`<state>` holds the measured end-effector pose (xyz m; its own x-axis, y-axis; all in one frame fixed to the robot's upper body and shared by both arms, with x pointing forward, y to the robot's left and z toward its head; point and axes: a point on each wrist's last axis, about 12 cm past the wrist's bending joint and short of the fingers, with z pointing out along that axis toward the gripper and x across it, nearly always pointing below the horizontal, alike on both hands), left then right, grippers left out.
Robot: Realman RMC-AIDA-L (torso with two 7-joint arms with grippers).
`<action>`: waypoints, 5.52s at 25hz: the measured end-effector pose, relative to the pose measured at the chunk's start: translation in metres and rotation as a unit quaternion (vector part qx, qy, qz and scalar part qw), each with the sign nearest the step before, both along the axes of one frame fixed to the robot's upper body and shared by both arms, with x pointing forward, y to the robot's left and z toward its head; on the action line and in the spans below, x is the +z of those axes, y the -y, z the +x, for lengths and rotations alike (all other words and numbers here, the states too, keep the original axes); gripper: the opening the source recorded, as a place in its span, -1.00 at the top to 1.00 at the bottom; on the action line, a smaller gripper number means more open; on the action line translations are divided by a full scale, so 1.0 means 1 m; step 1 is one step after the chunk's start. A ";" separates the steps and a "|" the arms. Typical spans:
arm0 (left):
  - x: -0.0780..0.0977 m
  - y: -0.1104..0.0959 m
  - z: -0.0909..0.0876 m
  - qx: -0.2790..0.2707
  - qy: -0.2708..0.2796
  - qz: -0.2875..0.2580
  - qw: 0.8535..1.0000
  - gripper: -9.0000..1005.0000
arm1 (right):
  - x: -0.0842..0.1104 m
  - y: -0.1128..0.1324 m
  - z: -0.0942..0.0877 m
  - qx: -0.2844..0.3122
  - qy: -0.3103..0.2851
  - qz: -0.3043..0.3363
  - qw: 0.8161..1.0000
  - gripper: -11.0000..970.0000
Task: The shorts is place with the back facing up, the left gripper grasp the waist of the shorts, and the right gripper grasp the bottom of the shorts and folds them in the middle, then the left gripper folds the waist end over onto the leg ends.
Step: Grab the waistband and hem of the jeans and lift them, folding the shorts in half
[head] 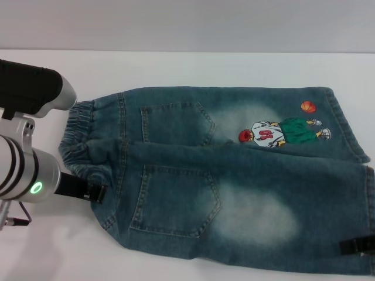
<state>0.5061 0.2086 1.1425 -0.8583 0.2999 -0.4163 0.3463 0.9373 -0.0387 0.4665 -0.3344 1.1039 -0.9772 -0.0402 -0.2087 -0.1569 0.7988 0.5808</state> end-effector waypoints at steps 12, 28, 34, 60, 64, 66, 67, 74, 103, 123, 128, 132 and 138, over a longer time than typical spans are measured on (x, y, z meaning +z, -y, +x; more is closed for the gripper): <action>0.000 0.000 0.001 0.004 0.000 -0.002 1.000 0.61 | 0.001 0.007 -0.004 -0.013 -0.019 -0.007 1.000 -0.29; 0.000 -0.001 0.001 0.005 -0.002 -0.001 1.000 0.61 | -0.003 0.004 -0.007 -0.009 -0.036 -0.012 0.999 -0.29; 0.001 -0.001 0.001 0.004 -0.002 0.000 1.000 0.61 | -0.004 0.003 -0.007 -0.009 -0.035 -0.011 0.999 -0.30; 0.002 0.001 -0.001 -0.001 -0.002 -0.001 1.000 0.61 | 0.001 0.006 -0.012 -0.013 -0.028 -0.005 1.000 -0.29; 0.002 0.001 -0.001 0.000 -0.001 -0.001 1.000 0.61 | 0.002 0.008 -0.016 -0.017 -0.029 -0.009 0.999 -0.29; 0.003 0.002 -0.001 -0.002 -0.001 -0.001 1.000 0.61 | 0.001 0.009 -0.017 -0.018 -0.032 -0.008 0.999 -0.28; 0.003 0.002 -0.001 -0.002 -0.001 -0.001 1.000 0.61 | -0.001 0.009 -0.018 -0.019 -0.034 -0.007 0.999 -0.28; 0.003 0.002 -0.001 -0.002 -0.003 0.000 1.000 0.61 | -0.003 0.007 -0.020 -0.015 -0.039 -0.006 0.999 -0.28; 0.003 0.002 -0.001 -0.003 -0.004 0.001 1.000 0.61 | 0.001 0.003 -0.009 0.018 0.014 -0.003 1.000 0.42; 0.009 0.007 0.000 -0.011 -0.001 0.001 1.000 0.61 | 0.001 0.008 -0.021 0.001 -0.030 -0.012 0.999 0.03; 0.014 0.008 -0.001 -0.013 0.001 0.000 1.000 0.61 | -0.002 0.007 -0.021 0.002 -0.036 -0.009 0.999 -0.04; 0.015 0.009 -0.001 -0.014 -0.001 0.002 1.000 0.61 | -0.003 0.008 -0.022 0.001 -0.040 -0.013 0.999 -0.03; 0.014 0.009 -0.001 -0.015 -0.002 0.003 1.000 0.61 | -0.003 0.012 -0.024 -0.009 -0.045 -0.020 0.999 -0.01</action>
